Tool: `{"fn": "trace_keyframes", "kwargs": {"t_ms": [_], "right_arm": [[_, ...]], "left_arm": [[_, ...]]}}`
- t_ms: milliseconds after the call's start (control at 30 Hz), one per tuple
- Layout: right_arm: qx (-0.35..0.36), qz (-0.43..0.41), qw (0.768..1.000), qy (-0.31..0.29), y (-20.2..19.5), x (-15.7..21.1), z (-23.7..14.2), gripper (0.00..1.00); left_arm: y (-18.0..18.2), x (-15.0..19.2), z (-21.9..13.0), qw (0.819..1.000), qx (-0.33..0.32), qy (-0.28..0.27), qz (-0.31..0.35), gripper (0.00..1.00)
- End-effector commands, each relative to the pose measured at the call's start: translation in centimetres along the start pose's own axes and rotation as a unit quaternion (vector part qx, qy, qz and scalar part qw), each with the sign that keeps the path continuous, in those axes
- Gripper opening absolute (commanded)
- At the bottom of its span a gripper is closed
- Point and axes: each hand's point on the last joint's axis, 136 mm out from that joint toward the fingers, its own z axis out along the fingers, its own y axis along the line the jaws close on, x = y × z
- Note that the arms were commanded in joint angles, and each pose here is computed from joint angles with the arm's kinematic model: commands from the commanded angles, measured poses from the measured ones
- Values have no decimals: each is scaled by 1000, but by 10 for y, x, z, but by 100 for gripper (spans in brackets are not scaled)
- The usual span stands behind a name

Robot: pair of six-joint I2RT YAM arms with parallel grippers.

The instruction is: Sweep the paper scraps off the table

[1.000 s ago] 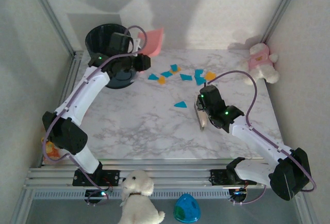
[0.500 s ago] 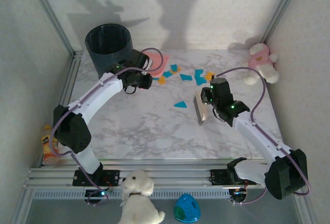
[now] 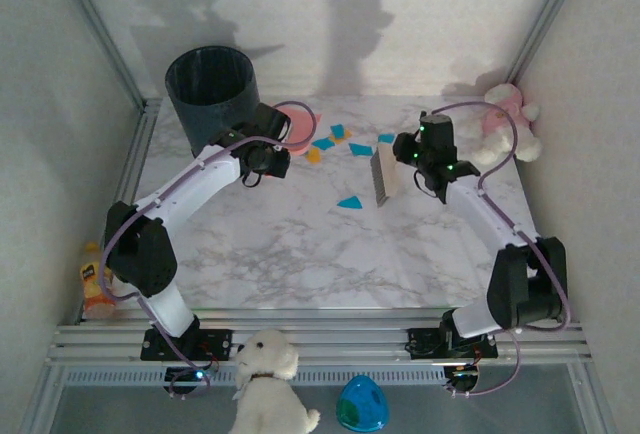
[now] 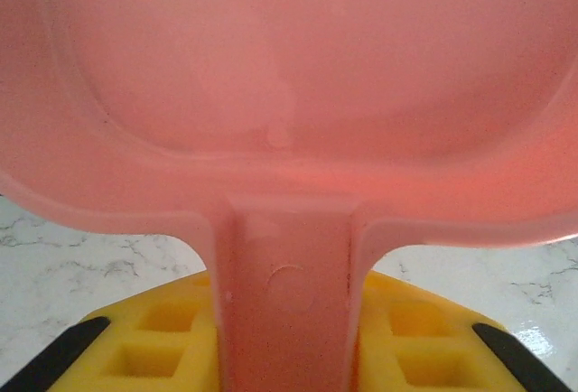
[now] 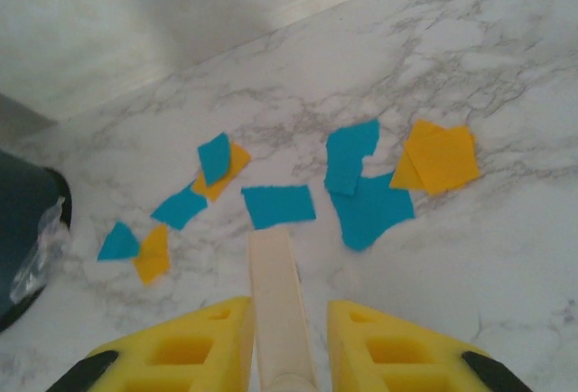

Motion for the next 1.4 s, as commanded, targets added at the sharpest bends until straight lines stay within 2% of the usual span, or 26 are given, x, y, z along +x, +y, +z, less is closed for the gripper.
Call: {"fn": "trace_keyframes", "kwargs": {"t_ms": [0, 167, 367, 567, 800, 1200, 1367], "right_arm": [[-39, 36, 998, -39, 9, -37, 8, 0], [-26, 73, 995, -58, -16, -62, 22, 0], [31, 85, 991, -103, -53, -89, 27, 0], [100, 52, 985, -130, -82, -106, 30, 0], [153, -16, 979, -133, -96, -118, 45, 0], [192, -178, 958, -116, -75, -116, 98, 0], [168, -228, 955, -83, -57, -100, 125, 0]], "left_arm": [[5, -3, -5, 1000, -17, -13, 7, 0], [5, -3, -6, 1000, -16, -15, 7, 0], [6, -3, -6, 1000, -18, -14, 8, 0], [7, -2, -5, 1000, -19, -11, 8, 0], [5, -2, -5, 1000, -12, -11, 6, 0], [6, -2, -5, 1000, -12, -9, 6, 0], [7, -2, -5, 1000, -14, -10, 6, 0]]}}
